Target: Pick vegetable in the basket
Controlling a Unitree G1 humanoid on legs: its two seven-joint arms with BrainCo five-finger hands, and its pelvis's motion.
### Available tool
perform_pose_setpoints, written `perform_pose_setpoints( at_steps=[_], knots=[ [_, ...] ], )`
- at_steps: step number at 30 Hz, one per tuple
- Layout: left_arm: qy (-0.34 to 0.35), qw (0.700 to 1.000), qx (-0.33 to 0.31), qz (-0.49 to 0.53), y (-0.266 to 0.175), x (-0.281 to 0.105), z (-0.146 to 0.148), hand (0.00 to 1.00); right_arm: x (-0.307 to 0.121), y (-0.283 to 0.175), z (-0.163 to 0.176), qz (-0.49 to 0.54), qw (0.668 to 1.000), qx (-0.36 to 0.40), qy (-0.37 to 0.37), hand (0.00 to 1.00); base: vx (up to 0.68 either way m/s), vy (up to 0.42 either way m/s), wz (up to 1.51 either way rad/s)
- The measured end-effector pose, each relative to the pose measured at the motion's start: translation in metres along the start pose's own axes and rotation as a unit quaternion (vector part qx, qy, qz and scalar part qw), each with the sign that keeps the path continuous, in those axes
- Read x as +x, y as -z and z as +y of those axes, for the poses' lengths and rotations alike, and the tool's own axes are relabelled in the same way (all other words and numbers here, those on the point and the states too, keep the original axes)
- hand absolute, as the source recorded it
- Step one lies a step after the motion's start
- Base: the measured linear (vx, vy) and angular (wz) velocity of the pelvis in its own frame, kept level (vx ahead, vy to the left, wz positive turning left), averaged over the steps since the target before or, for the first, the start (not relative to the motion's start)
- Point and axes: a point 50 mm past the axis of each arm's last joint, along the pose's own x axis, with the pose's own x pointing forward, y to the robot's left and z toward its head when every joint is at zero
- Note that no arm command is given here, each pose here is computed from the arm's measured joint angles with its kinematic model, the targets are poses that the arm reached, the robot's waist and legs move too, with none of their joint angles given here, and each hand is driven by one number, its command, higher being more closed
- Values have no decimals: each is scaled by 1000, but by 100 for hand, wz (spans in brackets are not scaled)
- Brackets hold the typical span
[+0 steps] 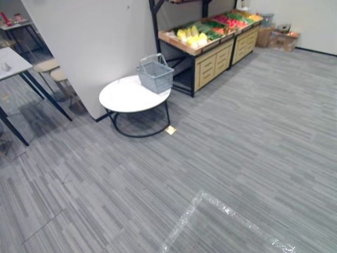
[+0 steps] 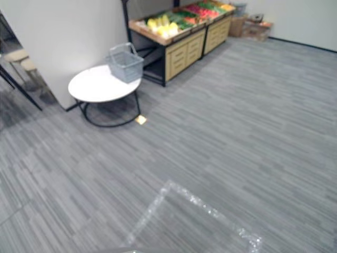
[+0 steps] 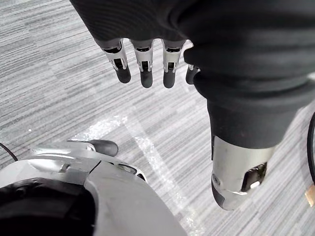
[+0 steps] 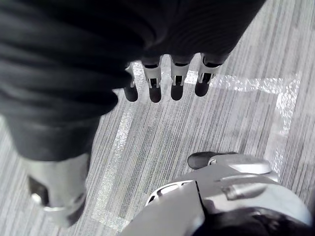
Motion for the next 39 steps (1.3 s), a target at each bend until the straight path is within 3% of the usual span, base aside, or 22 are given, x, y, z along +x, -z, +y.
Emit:
perform_pose_setpoints(
  at_steps=[15,39],
  knots=[
    [-6,1000,-2,-19,-8,1,-1,0,2,-13,6,-22,999,36,-11,0,18,-9,-1],
    [1,999,15,-29,-12,2,-2,0,3,-23,6,-46,998,25,-27,0,-11,-4,-1]
  ],
)
